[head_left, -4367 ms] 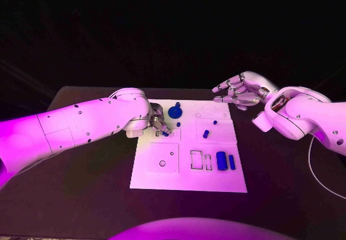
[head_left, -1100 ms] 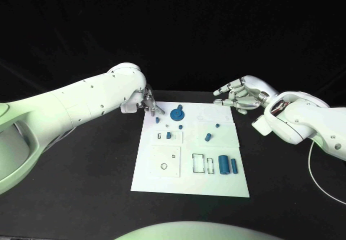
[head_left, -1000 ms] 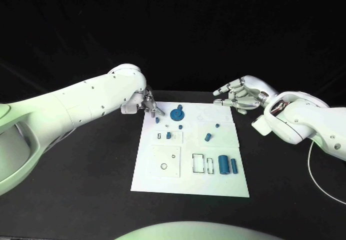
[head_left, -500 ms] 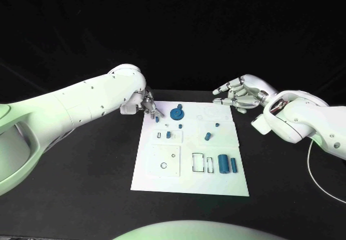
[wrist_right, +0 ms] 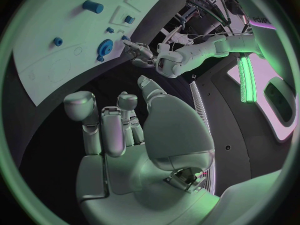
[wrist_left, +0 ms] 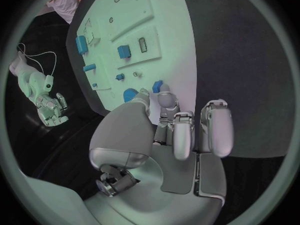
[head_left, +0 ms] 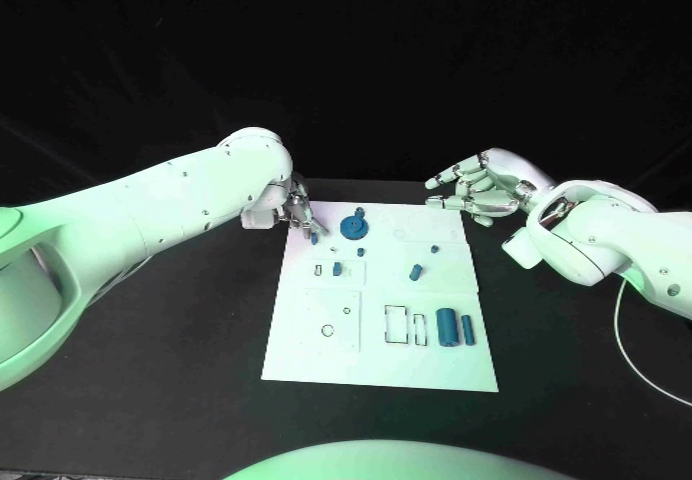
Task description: Assemble the parts on the task board
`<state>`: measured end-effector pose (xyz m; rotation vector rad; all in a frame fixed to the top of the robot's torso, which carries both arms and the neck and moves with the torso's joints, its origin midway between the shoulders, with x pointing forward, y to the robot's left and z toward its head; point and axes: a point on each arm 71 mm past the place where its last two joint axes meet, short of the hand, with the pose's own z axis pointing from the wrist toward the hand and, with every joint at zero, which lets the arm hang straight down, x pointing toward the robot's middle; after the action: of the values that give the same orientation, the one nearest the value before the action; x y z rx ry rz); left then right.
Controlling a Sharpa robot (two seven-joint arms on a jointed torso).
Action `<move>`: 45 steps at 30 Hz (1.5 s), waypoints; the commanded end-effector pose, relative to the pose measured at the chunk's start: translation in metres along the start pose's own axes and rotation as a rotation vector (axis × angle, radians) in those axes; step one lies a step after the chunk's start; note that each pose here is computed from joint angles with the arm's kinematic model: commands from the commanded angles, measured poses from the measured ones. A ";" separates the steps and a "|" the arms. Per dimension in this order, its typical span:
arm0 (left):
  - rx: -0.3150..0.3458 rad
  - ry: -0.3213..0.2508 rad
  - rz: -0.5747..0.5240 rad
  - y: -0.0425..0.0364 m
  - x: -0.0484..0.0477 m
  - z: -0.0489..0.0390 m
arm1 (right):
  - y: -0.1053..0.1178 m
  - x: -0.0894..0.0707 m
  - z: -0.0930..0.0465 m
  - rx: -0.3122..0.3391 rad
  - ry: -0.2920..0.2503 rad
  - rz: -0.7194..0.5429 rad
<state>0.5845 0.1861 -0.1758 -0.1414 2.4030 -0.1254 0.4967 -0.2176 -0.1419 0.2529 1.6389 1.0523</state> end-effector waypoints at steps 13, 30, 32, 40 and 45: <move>0.012 0.042 0.008 -0.0033 0.0039 0.0020 | 0.001 0.002 0.000 -0.010 0.016 -0.004; 0.001 0.039 0.001 -0.0003 0.0030 0.0031 | 0.002 0.003 0.000 -0.013 0.019 -0.004; 0.001 0.034 -0.002 -0.0003 0.0027 0.0031 | 0.002 0.003 0.000 -0.013 0.019 -0.003; 0.008 0.028 -0.022 0.0016 0.0022 0.0028 | 0.003 0.003 -0.001 -0.012 0.023 -0.003; 0.041 0.002 -0.063 0.0044 0.0020 -0.0009 | 0.003 0.003 -0.001 -0.011 0.026 -0.002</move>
<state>0.5822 0.1928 -0.1789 -0.1662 2.4221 -0.1443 0.4949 -0.2157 -0.1417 0.2465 1.6453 1.0613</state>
